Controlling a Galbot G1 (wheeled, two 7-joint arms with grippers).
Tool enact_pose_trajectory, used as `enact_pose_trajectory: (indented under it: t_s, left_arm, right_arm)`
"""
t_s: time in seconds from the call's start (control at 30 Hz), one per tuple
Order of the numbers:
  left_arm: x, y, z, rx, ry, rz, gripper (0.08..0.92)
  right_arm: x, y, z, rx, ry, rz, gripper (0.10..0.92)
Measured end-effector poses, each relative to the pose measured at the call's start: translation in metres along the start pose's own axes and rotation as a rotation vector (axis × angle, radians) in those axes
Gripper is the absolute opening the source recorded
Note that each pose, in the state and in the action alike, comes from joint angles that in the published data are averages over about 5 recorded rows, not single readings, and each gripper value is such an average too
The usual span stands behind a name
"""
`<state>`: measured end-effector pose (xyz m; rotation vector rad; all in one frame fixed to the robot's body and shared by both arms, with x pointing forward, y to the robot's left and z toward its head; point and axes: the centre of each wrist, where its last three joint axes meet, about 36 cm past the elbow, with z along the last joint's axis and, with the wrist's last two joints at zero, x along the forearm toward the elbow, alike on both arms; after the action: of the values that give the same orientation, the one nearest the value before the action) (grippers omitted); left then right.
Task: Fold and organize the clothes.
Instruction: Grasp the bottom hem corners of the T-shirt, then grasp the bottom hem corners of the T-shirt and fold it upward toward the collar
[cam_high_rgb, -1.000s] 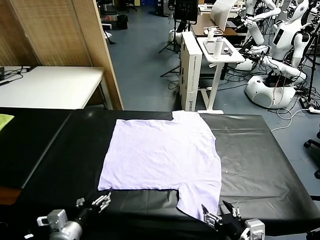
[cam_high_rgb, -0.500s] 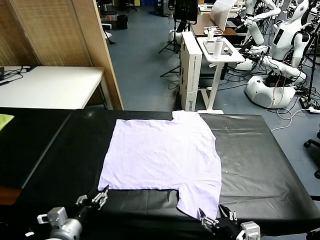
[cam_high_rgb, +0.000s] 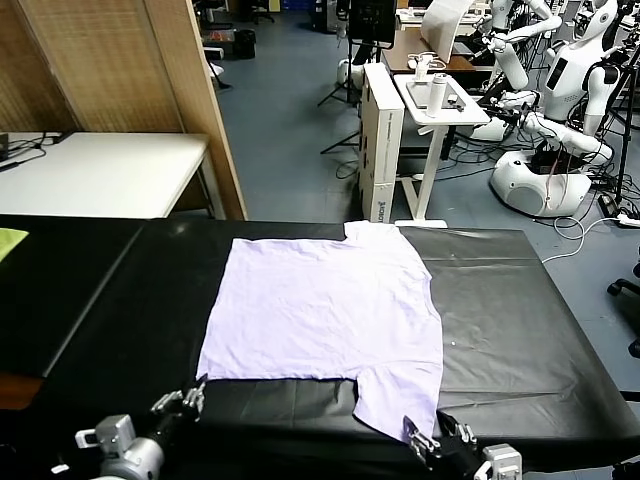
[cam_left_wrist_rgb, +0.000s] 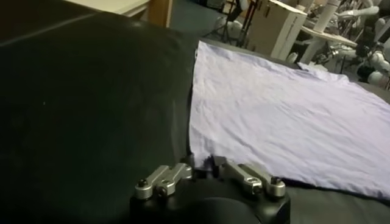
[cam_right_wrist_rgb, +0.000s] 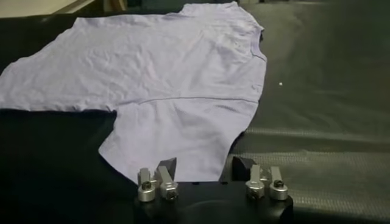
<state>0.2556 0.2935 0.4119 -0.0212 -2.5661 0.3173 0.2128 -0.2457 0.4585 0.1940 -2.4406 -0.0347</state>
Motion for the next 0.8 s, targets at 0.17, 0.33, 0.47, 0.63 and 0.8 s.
enact_pose_trajectory:
  t_s: [0.17,0.33,0.47,0.63,0.8]
  left_arm:
    - [0.006,-0.004,-0.001,-0.003,-0.001,0.000,0.148]
    - [0.017,-0.009,-0.001,-0.006,-0.002,-0.014,0.148]
    - [0.028,-0.014,0.000,-0.018,0.003,-0.017,0.148]
    - [0.039,-0.018,0.003,-0.029,0.017,-0.018,0.148]
    - [0.049,-0.019,0.003,-0.037,0.025,-0.031,0.148]
  right_arm:
    - [0.014,0.000,-0.006,0.019,0.031,0.034,0.140]
    - [0.025,0.003,-0.006,0.023,0.059,0.047,0.139]
    - [0.031,0.004,-0.005,0.023,0.089,0.063,0.139]
    - [0.042,0.007,-0.006,0.015,0.121,0.072,0.139]
    - [0.046,0.007,-0.008,-0.020,0.062,0.051,0.139]
